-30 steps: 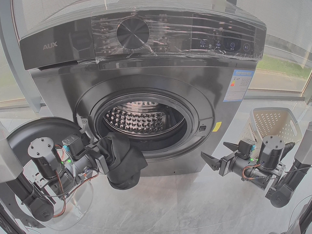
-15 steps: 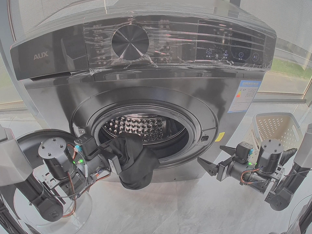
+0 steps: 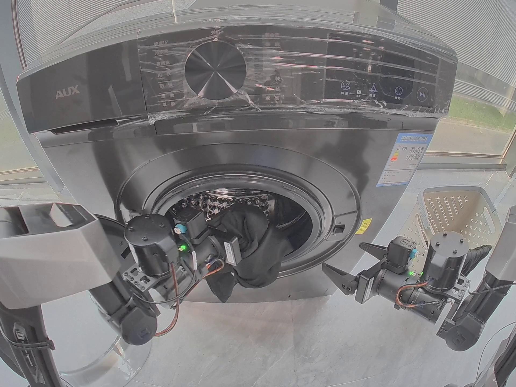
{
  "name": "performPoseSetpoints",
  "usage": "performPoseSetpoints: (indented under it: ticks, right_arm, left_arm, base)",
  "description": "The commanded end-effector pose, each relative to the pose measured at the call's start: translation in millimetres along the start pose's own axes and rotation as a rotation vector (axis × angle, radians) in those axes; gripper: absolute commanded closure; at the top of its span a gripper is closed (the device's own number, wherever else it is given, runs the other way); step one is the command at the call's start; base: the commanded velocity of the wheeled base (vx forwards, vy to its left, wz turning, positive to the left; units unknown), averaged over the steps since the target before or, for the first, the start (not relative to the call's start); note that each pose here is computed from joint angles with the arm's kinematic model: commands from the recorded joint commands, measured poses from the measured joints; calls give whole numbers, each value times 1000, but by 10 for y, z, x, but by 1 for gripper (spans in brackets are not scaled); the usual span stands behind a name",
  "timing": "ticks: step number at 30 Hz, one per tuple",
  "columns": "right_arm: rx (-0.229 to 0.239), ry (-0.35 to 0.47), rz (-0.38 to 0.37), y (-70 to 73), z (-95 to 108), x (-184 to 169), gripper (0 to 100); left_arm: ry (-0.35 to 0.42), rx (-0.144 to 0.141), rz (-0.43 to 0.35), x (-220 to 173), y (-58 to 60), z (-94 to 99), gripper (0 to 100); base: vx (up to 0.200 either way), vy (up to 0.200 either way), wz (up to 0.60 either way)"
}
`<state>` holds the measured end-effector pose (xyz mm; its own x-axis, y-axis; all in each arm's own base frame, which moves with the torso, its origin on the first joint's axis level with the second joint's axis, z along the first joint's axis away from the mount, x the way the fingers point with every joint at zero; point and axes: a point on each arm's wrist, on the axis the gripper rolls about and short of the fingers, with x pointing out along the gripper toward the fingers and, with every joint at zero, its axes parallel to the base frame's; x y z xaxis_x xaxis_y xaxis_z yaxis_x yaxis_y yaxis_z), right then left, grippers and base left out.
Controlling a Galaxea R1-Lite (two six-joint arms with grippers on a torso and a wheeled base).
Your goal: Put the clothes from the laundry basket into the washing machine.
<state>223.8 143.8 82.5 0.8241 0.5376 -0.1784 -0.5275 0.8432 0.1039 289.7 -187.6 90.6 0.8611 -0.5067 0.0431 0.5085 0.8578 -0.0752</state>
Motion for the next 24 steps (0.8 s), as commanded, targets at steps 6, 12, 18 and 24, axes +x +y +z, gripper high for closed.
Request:
performPoseSetpoints:
  ticks: [6,12,18,24]
  right_arm:
    - [-2,-7,10,27,15,-7,0]
    - [-3,-1,22,66,0,-6,0]
    - [-4,0,26,85,-2,-6,0]
    - [-6,8,41,124,-15,-13,0]
  left_arm:
    - [58,0,10,485,21,-523,100]
    - [17,8,113,844,168,-539,100]
    - [25,9,143,1071,257,-519,100]
    - [5,12,163,1338,355,-508,100]
  base:
    - [0,0,0]
    - [0,0,0]
    - [0,0,0]
    - [0,0,0]
